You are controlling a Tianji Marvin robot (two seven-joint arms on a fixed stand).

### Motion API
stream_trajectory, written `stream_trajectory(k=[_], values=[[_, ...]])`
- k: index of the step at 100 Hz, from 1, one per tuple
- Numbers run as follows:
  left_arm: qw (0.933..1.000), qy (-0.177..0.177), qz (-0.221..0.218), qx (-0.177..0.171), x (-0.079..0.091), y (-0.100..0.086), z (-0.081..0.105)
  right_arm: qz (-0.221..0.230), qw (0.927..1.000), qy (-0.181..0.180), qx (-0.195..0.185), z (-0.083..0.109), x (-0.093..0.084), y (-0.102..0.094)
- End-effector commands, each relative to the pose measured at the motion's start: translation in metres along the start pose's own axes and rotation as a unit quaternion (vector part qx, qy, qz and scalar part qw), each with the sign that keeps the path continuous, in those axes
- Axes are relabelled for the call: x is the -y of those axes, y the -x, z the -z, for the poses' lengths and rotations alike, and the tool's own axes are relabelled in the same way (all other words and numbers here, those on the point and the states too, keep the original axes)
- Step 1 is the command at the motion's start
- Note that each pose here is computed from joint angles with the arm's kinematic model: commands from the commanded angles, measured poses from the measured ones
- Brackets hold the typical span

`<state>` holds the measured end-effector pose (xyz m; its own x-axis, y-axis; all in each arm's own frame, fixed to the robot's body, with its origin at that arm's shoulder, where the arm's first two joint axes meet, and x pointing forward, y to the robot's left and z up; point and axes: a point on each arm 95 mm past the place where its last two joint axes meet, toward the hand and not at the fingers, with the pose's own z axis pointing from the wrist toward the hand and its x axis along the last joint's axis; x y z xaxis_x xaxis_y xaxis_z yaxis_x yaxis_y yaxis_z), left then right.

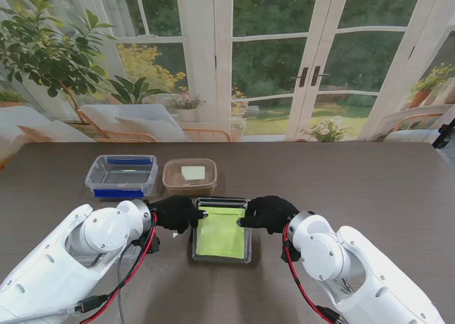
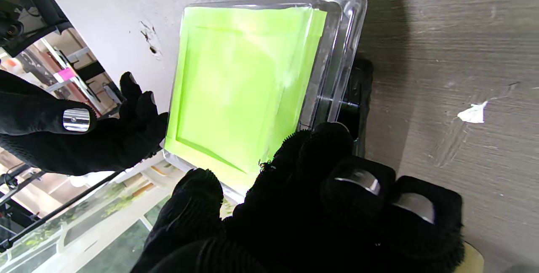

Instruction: Pair container bodies with their lids

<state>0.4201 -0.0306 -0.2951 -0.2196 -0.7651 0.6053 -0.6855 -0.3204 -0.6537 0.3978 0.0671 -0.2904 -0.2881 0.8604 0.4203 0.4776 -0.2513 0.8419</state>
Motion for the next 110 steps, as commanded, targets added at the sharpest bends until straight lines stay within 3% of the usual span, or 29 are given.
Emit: stream_trajectory(k=[1,48,110], values=[[0.9999,0.010,0.005,-0.001,0.000,0.000,-0.002,0.003,1.0000,-0.006,-0.003,-0.005,0.002,-0.005],[0.9997,0.011,0.018,0.009,0.010,0.013,-0.012,0.014,0.9997,-0.015,0.016,-0.026,0.005,-0.007],[0.9987,0.027,0.033,0.028,0.013,0.028,-0.026,0.007,0.9984,-0.036,0.044,-0.051,0.011,-0.002]])
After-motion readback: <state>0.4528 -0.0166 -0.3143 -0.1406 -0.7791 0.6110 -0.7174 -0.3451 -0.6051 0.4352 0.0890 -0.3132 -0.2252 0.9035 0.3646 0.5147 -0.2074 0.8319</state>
